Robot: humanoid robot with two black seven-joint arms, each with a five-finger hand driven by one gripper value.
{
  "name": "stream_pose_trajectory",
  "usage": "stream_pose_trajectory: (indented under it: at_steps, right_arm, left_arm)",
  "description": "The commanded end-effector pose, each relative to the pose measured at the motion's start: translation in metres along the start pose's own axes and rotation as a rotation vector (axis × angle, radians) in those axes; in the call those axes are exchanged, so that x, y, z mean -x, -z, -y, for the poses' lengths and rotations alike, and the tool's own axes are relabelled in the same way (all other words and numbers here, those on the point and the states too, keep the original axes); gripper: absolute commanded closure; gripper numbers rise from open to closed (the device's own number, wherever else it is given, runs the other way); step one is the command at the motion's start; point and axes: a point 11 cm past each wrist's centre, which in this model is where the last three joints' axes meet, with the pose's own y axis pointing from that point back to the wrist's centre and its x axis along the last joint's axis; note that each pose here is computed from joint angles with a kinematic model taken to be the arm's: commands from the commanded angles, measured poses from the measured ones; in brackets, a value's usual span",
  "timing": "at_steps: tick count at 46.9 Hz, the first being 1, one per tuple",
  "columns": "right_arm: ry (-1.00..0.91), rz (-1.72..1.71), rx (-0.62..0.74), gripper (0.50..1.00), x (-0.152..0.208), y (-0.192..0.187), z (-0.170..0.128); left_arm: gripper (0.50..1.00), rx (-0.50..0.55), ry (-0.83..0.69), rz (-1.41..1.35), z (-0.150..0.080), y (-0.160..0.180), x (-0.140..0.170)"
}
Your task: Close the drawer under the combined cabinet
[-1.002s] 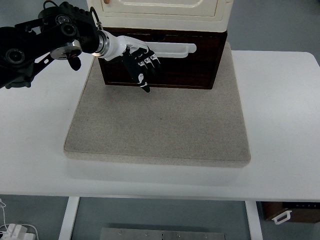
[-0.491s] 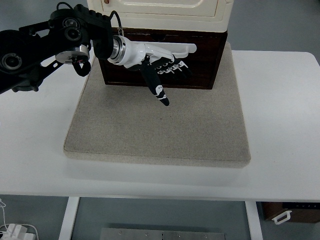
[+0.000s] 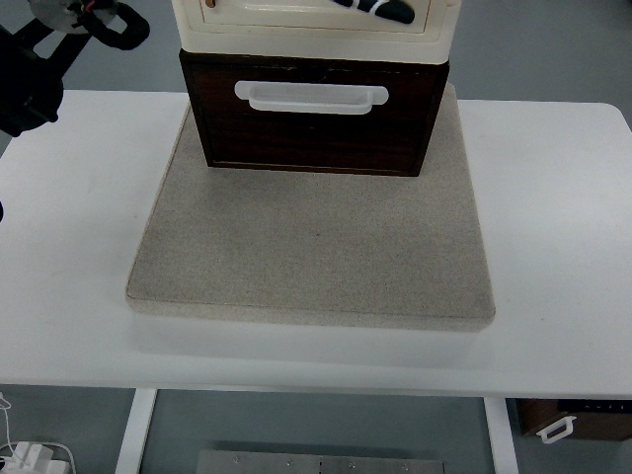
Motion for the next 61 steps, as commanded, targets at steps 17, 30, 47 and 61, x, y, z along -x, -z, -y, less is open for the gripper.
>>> stream_pose_trajectory:
  at_steps: [17, 30, 47, 61]
  right_arm:
    - [0.0, 0.0, 0.001, 0.548, 0.0, 0.0, 0.0]
    - [0.0, 0.0, -0.001, 0.548, 0.0, 0.0, 0.0]
    - [-0.001, 0.0, 0.0, 0.548, 0.0, 0.0, 0.0]
    - [0.0, 0.0, -0.001, 0.548, 0.0, 0.0, 0.0]
  left_arm:
    - [0.5, 0.384, -0.39, -0.184, -0.076, -0.05, -0.108]
    - [0.5, 0.34, -0.797, -0.36, -0.131, 0.002, -0.172]
    - [0.5, 0.162, -1.193, -0.56, -0.217, 0.111, -0.201]
    - [0.5, 0.057, -1.223, -0.685, -0.222, 0.19, -0.167]
